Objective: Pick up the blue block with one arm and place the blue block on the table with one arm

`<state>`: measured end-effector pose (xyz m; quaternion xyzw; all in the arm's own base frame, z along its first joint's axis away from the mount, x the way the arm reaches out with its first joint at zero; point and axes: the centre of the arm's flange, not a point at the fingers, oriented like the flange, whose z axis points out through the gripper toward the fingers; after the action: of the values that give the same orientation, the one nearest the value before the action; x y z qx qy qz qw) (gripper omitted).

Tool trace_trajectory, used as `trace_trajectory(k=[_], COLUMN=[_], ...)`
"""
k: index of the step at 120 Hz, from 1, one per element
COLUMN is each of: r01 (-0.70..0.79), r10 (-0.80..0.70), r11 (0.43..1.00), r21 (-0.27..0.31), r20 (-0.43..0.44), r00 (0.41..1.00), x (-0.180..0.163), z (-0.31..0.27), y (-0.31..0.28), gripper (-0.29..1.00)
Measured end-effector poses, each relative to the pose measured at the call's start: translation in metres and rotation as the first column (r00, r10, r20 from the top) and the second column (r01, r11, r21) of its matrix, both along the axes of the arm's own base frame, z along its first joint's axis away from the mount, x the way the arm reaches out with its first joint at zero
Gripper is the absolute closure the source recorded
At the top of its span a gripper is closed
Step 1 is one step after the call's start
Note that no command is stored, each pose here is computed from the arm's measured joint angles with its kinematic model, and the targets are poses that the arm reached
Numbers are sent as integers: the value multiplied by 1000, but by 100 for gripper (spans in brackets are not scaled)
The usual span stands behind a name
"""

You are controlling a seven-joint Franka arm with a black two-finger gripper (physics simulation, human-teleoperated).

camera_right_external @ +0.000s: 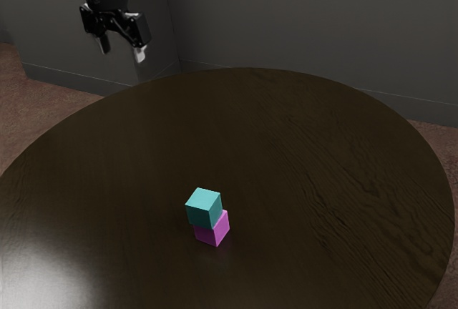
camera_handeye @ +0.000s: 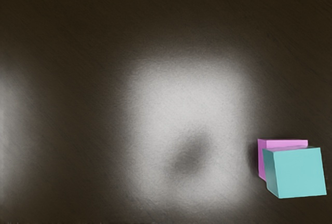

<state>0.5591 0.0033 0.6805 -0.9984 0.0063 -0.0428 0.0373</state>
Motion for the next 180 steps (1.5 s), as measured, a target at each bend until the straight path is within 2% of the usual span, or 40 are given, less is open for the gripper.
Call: trace_trajectory(k=[10, 22, 26, 33, 41, 52, 72, 89, 98, 109, 123, 134, 154, 180], r01=[7, 14, 13, 10, 8, 21, 68, 87, 115, 131, 192, 205, 233, 185], r10=[-7, -14, -13, -8, -5, -18, -67, -86, -116, -134, -197, -211, -238, -191], r11=[1000, 1000, 1000, 1000, 1000, 1000, 997, 996, 993, 991, 980, 977, 971, 978], r21=[13, -1, -6, -13, -17, -19, -28, -31, -31, -36, -47, -57, -59, -101], r20=[-5, -12, 17, 131, 162, 147, 59, 43, -23, -120, -159, -146, -99, -57], r00=[1000, 1000, 1000, 991, 987, 989, 996, 995, 993, 984, 968, 967, 966, 980], x=[-1, -1, -4, -19, -31, -33, -7, 5, 19, 29, 27, 24, 0, -21], z=[1, 1, 19, 83, 107, 109, 71, 56, 6, -81, -162, -201, -235, -267], y=[-2, -4, -4, -1, 0, -6, -30, -39, -56, -65, -99, -107, -131, -133], gripper=[0, 0, 0, 0, 0, 0, 0, 0, 0, 0, 0, 0, 0, 0])
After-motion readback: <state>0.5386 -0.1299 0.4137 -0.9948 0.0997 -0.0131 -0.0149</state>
